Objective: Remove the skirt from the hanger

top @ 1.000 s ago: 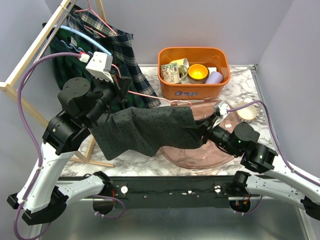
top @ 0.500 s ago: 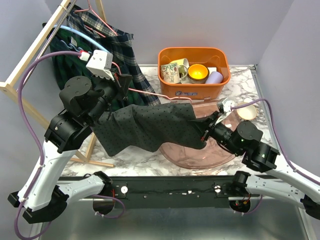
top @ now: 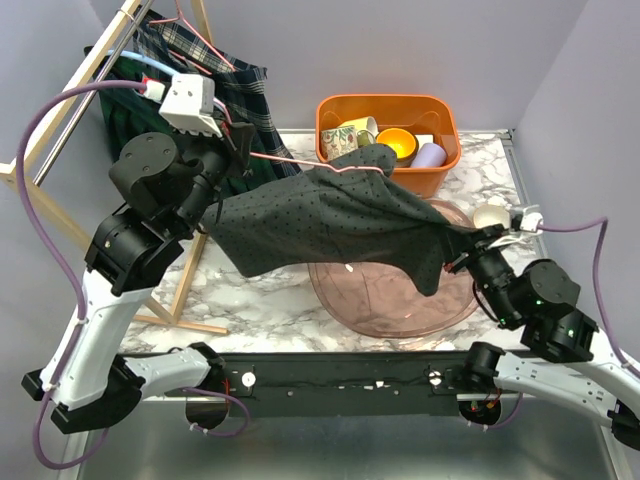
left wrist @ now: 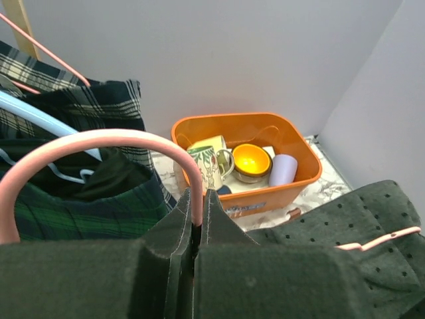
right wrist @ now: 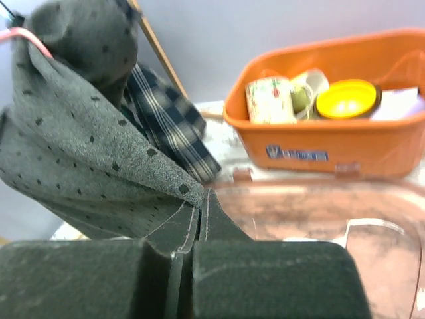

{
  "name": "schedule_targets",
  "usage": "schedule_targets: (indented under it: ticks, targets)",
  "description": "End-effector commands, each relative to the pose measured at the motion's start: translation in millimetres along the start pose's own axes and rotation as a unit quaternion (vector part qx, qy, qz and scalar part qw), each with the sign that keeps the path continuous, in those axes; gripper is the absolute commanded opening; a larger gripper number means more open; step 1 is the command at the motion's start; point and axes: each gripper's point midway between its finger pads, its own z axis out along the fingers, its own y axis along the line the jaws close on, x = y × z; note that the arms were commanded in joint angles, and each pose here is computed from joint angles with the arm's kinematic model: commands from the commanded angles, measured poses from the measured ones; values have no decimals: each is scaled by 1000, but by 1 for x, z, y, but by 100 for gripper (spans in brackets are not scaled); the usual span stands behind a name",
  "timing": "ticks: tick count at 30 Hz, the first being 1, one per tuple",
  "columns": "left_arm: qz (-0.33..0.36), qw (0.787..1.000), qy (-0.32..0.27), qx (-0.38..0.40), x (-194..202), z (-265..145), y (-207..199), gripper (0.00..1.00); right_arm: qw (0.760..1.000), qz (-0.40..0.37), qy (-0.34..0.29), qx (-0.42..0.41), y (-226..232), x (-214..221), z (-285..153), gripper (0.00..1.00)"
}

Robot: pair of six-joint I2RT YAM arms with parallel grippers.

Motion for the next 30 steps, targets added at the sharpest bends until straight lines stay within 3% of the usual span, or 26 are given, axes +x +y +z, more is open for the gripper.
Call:
schedule_targets:
  ticks: [1, 6, 12, 23, 30]
  targets:
    - [-14, 994, -99, -50, -62, -24, 24, 0, 995, 5, -98, -25, 6, -83, -18, 1]
    - [-11, 994, -101, -46, -62, -30, 25, 0, 975, 17, -205, -82, 27, -189, -49, 1]
    - [-1, 994, -97, -52, -57, -36, 31, 0, 951, 17, -304, -47, 14, -258, -71, 1]
    - [40, 986, -95, -128, -55, -30, 56, 0, 948, -22, -302, -95, 24, -260, -84, 1]
    - [45, 984, -88, -148, -54, -20, 58, 0, 925, 0, -358, -127, 11, -272, -125, 1]
